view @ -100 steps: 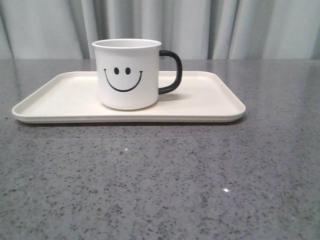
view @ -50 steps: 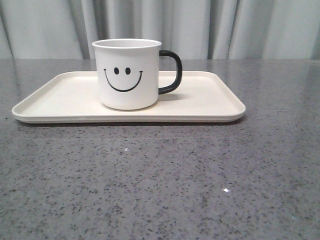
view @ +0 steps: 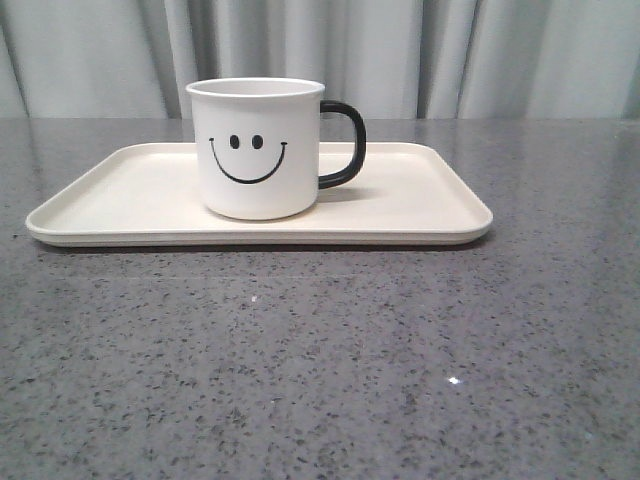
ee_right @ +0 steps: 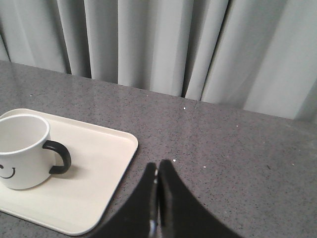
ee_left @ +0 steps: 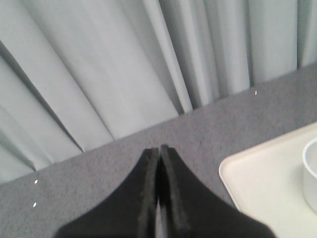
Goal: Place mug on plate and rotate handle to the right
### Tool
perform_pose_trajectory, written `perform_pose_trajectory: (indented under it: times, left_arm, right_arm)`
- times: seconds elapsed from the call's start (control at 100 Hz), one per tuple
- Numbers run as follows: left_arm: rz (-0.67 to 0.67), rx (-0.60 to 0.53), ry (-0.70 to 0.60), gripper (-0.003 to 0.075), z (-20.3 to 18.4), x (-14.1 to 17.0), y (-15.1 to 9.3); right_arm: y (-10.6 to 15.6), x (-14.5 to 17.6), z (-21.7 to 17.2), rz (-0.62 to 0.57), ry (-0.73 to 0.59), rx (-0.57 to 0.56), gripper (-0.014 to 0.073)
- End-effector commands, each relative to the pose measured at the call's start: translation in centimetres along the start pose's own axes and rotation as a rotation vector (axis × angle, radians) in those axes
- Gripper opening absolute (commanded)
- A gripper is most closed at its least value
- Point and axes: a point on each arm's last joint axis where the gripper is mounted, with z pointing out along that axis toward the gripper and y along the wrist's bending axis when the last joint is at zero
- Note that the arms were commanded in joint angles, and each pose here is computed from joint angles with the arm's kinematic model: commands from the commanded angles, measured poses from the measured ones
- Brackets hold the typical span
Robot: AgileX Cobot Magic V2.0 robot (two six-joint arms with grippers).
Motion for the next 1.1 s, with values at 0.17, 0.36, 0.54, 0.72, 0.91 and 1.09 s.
perform_pose_trajectory:
  times: [0.17, 0.36, 0.54, 0.72, 0.91, 1.09]
  left_arm:
    - [-0.088, -0.019, -0.427, -0.002, -1.2, 6.7, -1.3]
    - [-0.185, -0.012, -0.457, -0.002, -1.6, 13.6, -2.7]
    - [-0.237, -0.048, -0.42, -0.002, -1.7, 18.6, -3.4]
    - [-0.235, -0.107, -0.425, -0.002, -1.9, 20.9, -3.6]
    - [-0.244, -0.153, -0.397, -0.002, -1.5, 22.3, -3.6]
    - [-0.242, -0.151, -0.42, -0.002, -1.4, 23.7, -4.0]
  right_arm:
    - [-0.1, -1.1, -0.3, 0.012, -0.072, 0.023, -0.0111]
    - [-0.1, -1.1, -0.3, 0.012, -0.072, 0.023, -0.0111]
    - [-0.1, -1.1, -0.3, 0.012, -0.072, 0.023, -0.0111]
    - [-0.1, -1.1, -0.3, 0.012, -0.072, 0.023, -0.0111]
    - [-0.1, -1.1, -0.3, 0.012, -0.072, 0.023, -0.0111]
    - [-0.1, -1.1, -0.3, 0.012, -0.072, 0.023, -0.0111]
